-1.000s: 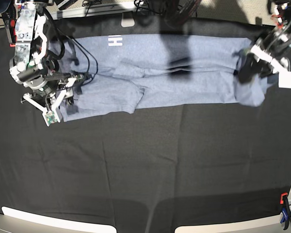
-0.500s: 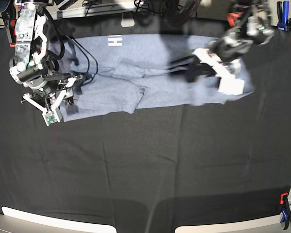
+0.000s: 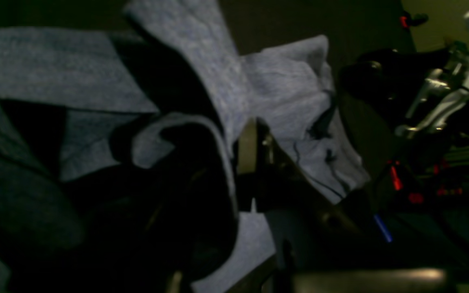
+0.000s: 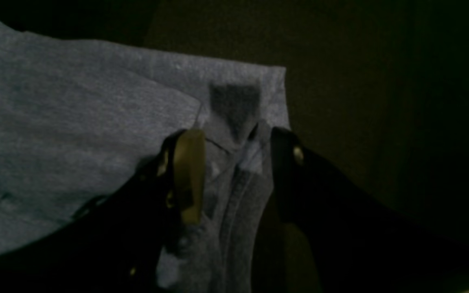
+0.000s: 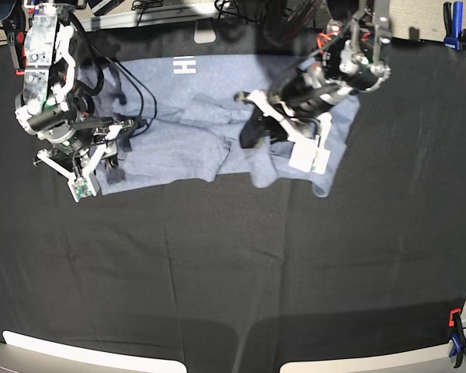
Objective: Layout the t-shirt on the table in an organized manner, then fold the t-shirt properly
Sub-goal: 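Lift the strip end with the left gripper and fold it toward the right gripper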
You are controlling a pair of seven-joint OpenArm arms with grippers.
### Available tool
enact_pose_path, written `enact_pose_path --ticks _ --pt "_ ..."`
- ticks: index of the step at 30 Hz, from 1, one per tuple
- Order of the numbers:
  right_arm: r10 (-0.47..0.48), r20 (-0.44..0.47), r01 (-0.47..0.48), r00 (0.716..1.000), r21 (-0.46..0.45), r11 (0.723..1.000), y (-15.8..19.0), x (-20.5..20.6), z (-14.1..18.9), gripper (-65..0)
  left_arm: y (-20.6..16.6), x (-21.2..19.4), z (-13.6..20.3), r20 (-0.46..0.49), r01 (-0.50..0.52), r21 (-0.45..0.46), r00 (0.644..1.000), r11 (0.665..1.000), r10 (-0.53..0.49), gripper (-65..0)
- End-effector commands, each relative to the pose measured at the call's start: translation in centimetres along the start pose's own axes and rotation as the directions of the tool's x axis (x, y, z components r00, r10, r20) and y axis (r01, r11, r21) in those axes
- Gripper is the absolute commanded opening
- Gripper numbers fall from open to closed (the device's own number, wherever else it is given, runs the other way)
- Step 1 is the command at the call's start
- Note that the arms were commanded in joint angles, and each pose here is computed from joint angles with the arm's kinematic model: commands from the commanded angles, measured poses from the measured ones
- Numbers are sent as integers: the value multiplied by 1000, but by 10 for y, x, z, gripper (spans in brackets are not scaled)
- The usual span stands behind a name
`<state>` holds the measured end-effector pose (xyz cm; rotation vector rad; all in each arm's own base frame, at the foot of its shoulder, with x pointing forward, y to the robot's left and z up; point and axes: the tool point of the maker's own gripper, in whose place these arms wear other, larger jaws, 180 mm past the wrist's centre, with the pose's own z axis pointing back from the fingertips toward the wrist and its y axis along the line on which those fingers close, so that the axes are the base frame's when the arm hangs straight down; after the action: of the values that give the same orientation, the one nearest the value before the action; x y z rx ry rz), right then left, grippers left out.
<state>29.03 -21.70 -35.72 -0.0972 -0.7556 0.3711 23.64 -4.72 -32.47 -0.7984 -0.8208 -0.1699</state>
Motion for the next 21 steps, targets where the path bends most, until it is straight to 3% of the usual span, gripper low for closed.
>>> enact_pose_path --ticks 1,8,9,11,13,17,21 --pt "6 49 -5 999 -17 1000 -7 14 4 -391 -12 14 -1 59 7 -38 998 999 -5 -650" --pt "6 48 -5 999 -17 1000 -7 13 4 -391 -43 19 -11 117 63 -103 992 993 -51 -650" --pt "6 48 -6 999 -16 1000 -7 13 4 -391 -47 19 -12 125 75 -109 990 991 -61 -611" --pt "6 48 -5 999 -17 1000 -7 13 4 -391 -58 20 -13 145 87 -138 987 987 -67 -460" --pt "6 48 -5 999 -17 1000 -7 13 4 -391 -78 22 -13 172 143 -215 979 966 -107 -382" --pt "6 48 -5 999 -17 1000 -7 13 4 -391 -101 32 -10 224 243 -311 958 919 -177 -381" --pt "6 48 -6 999 -17 1000 -7 13 4 -391 -95 40 -11 209 332 -259 936 907 -283 -380"
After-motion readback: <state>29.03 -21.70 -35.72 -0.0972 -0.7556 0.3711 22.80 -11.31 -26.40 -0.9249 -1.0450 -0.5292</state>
